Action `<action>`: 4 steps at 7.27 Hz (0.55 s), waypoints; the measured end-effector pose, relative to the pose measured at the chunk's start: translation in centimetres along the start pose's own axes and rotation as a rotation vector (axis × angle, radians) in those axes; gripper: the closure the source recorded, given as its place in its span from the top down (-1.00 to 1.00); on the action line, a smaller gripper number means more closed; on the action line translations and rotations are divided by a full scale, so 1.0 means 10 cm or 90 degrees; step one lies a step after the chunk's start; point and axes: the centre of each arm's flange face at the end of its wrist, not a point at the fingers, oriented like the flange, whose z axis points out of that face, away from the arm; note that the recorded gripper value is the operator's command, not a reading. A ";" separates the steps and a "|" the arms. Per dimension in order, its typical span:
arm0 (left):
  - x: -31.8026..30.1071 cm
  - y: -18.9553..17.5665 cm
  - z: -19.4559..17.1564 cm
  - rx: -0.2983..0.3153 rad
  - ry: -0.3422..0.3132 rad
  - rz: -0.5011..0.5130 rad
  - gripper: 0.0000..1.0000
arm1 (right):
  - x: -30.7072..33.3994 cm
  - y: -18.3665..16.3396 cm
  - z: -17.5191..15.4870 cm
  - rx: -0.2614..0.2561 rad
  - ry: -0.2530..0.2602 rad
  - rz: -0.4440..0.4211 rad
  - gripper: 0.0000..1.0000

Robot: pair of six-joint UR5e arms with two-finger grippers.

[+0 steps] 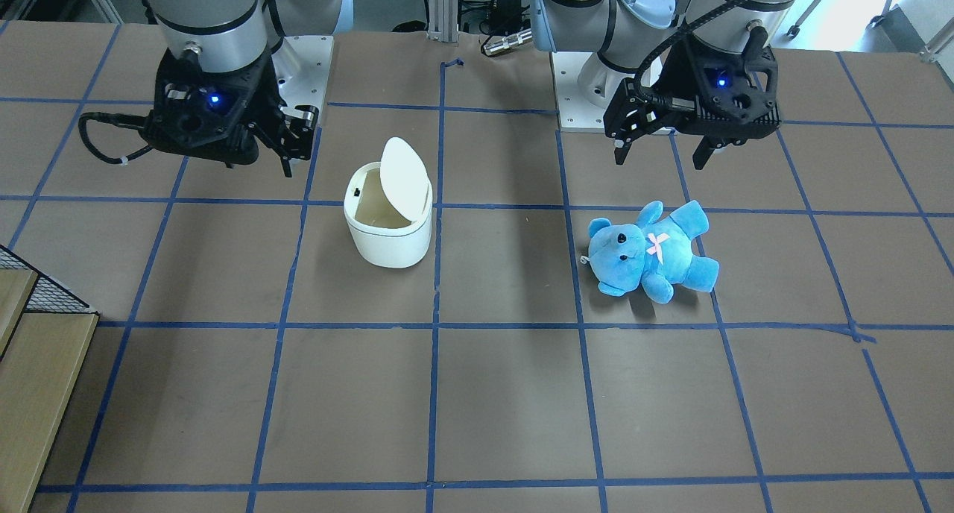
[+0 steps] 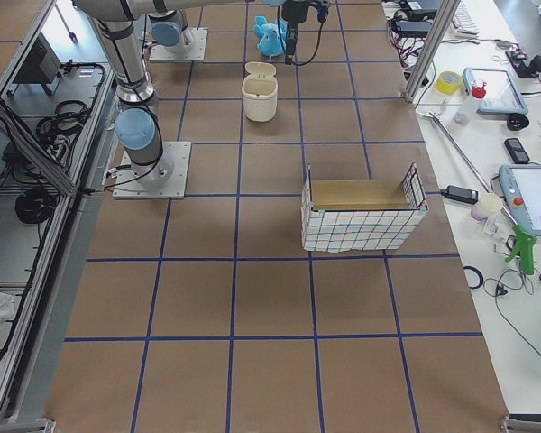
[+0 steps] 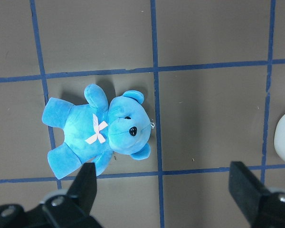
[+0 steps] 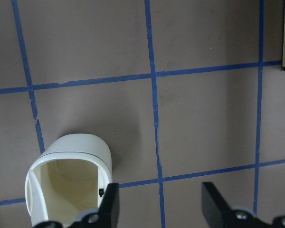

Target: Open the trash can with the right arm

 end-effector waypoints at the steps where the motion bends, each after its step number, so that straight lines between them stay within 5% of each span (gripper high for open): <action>1: 0.00 0.00 0.00 0.000 0.000 0.000 1.00 | 0.15 -0.07 -0.03 0.005 -0.003 -0.014 1.00; 4: 0.00 0.00 0.00 0.000 0.000 0.000 1.00 | 0.41 -0.20 -0.04 0.015 -0.021 -0.072 1.00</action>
